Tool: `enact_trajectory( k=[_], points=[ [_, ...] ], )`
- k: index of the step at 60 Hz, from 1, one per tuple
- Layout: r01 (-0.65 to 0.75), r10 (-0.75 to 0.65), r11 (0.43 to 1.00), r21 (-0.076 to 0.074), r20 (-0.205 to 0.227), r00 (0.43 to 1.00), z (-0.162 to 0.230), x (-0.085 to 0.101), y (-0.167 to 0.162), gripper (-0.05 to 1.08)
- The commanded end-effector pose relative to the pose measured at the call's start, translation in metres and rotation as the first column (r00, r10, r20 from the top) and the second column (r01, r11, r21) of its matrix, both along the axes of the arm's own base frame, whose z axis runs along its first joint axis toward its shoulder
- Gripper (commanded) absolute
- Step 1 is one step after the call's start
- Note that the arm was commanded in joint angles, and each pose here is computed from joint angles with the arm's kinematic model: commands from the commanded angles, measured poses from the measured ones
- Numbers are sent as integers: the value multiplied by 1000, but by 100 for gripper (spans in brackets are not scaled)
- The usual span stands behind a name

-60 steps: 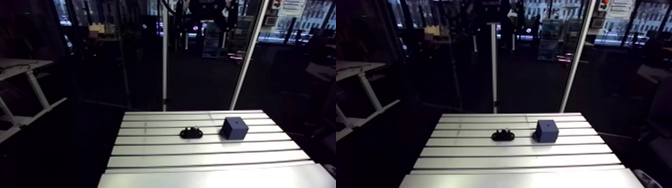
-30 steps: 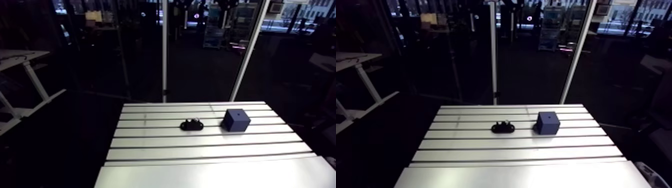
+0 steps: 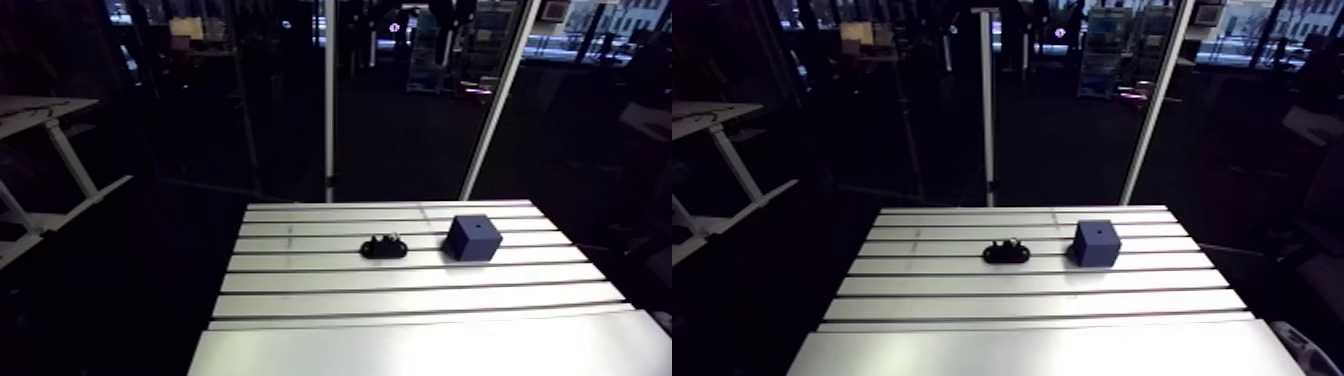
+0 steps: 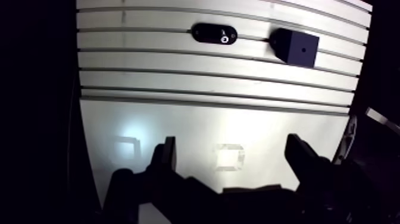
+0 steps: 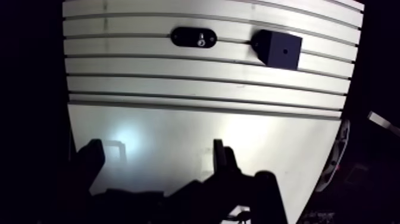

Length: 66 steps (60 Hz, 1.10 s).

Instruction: Pick up the M10 bolt and insert it into the hole until fully seated.

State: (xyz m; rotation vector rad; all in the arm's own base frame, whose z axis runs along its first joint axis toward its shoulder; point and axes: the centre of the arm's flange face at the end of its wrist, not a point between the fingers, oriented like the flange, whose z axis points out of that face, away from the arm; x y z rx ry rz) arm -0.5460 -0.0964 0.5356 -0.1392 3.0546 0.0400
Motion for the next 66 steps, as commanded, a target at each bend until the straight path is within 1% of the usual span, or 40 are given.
enact_trajectory(
  k=[1,4,6,12,19,22,28,30,35,36,37,38,39,40,44,48,49,51,53,54,56,57,58,66],
  points=[
    [-28,28,1000,-2,-6,1000,-25,-4,2,1],
    [-29,29,1000,-2,-8,1000,-33,-5,2,1],
    [-31,31,1000,-2,-11,999,-49,-6,4,1],
    [-33,33,999,-1,-17,999,-71,-8,6,1],
    [-40,40,999,0,-28,999,-85,-11,7,1],
    [-29,29,1000,1,-31,999,-97,-17,13,1],
    [-16,16,1000,1,-36,999,-110,-20,20,1],
    [0,0,1000,1,-49,999,-118,-23,27,1],
    [24,-24,1000,-1,-65,998,-133,-30,35,1],
    [31,-31,1000,-2,-85,996,-136,-33,36,1],
    [31,-31,1000,-2,-85,996,-136,-33,36,1],
    [41,-41,999,-1,-101,994,-139,-35,37,1],
    [41,-41,999,-1,-101,994,-139,-35,37,1],
    [52,-52,999,-1,-110,993,-142,-37,38,1],
    [70,-70,998,-3,-104,992,-154,-41,38,1],
    [84,-85,996,-9,-82,993,-168,-45,38,1],
    [86,-87,996,-13,-72,994,-174,-47,38,1],
    [86,-87,996,-13,-72,994,-174,-47,38,1],
    [86,-88,996,-24,-58,994,-183,-49,37,1],
    [86,-88,996,-24,-58,994,-183,-49,37,1],
    [89,-90,995,-37,-43,995,-192,-52,36,1],
    [89,-90,995,-37,-43,995,-192,-52,36,1],
    [93,-95,995,-42,-36,995,-196,-53,37,1],
    [108,-109,993,-41,-18,994,-207,-55,38,1]
  ],
)
